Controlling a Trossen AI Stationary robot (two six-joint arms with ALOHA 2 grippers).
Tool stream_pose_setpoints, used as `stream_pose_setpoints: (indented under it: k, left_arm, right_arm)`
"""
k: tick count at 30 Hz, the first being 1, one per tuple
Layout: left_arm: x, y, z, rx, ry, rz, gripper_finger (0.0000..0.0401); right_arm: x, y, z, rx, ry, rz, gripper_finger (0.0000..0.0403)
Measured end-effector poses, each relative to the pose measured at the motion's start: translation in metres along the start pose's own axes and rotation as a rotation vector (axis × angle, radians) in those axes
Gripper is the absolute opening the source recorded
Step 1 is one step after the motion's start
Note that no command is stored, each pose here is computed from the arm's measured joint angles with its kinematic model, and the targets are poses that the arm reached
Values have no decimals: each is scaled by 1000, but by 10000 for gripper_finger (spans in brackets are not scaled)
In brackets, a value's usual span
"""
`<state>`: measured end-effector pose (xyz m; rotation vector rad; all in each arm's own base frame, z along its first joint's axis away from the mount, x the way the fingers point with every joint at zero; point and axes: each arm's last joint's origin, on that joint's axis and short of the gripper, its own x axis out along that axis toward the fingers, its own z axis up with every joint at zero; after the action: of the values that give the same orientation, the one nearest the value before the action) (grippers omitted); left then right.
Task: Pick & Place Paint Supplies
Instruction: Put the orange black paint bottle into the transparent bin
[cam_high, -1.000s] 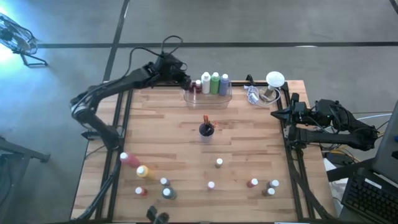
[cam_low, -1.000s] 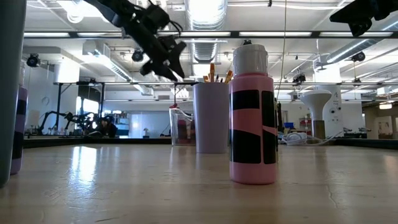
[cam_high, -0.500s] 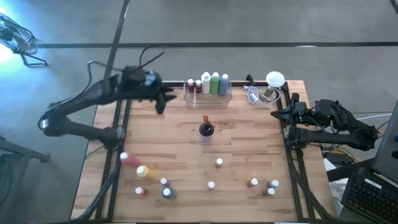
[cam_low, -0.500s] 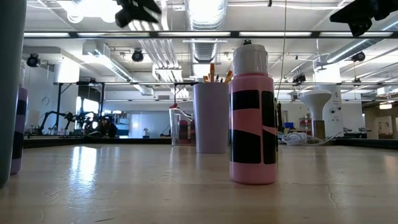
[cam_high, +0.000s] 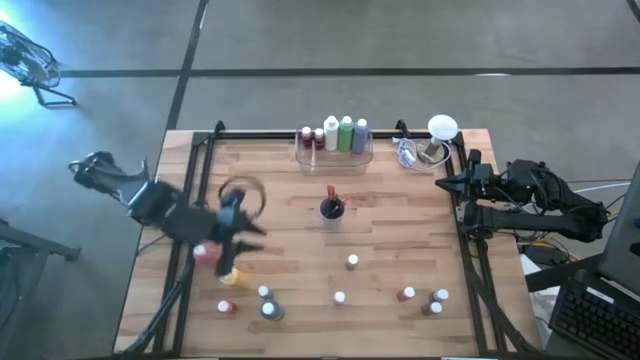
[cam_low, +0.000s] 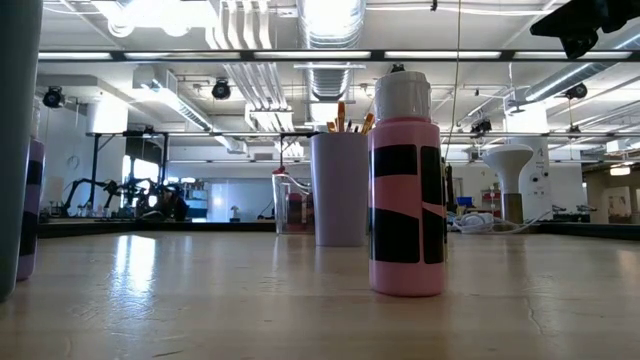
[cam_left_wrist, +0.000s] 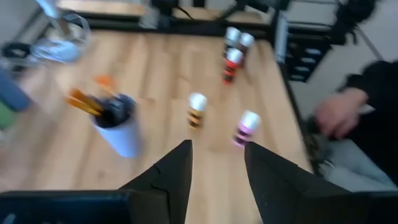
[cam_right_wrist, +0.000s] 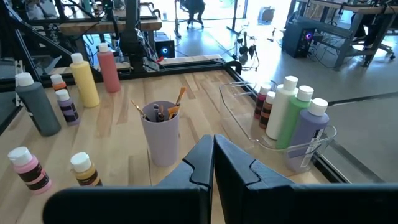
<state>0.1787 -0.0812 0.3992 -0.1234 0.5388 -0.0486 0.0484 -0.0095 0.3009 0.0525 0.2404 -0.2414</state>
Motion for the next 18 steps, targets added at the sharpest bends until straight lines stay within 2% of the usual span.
stream_pose_setpoints:
  k: [7, 12, 18]
  left_arm:
    - [-13, -61, -30, -40, 47, -98, 138]
    - [-17, -93, -51, -188, 129, -172, 136]
    - [-11, -116, -74, -379, 248, -121, 135]
  right_arm:
    - [0, 0, 0, 1, 0, 0, 8]
    - [0, 0, 0, 1, 0, 0, 8]
    - [0, 0, 0, 0, 0, 0, 8]
